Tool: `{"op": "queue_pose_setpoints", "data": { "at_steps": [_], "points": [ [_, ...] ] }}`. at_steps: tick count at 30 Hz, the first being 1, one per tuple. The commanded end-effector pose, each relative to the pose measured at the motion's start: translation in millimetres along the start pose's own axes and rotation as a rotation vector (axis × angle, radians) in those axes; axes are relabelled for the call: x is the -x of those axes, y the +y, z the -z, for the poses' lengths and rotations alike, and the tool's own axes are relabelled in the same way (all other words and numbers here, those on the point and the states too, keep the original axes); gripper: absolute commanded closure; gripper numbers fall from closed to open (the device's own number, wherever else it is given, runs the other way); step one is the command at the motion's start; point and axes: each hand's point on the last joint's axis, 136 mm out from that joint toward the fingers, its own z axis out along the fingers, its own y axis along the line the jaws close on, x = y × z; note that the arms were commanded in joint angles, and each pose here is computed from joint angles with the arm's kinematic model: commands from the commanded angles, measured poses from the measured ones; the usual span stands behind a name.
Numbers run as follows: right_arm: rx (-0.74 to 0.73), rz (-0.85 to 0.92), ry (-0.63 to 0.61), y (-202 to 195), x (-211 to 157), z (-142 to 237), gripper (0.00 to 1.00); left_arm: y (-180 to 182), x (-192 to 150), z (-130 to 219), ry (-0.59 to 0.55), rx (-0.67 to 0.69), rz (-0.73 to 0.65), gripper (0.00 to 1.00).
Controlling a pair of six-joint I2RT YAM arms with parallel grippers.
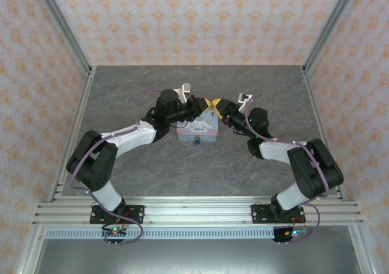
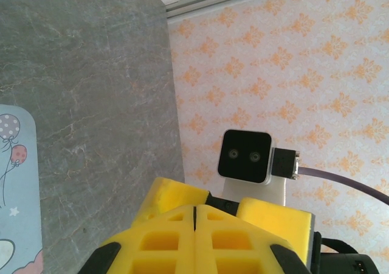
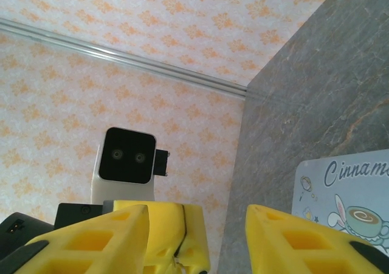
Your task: Unlock a padlock with a key
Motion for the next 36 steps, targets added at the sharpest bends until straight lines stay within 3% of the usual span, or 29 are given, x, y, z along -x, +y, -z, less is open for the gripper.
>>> {"op": "queue_pose_setpoints", "data": {
  "at_steps": [1, 22, 36],
  "points": [
    [0.064, 0.064, 0.017, 23.0, 3.7, -4.1, 0.56, -8.6, -3.0, -0.8, 0.012, -0.028, -0.007, 1.00],
    [0.093, 0.021, 0.073, 18.3, -16.4, -3.1, 0.67, -8.4, -2.5, -4.4, 0.005, -0.022, -0.006, 1.00],
    [0.083, 0.010, 0.083, 12.6, -26.4, 3.8, 0.68, -7.7, -0.8, -4.3, -0.004, -0.018, -0.004, 1.00]
  ]
}}
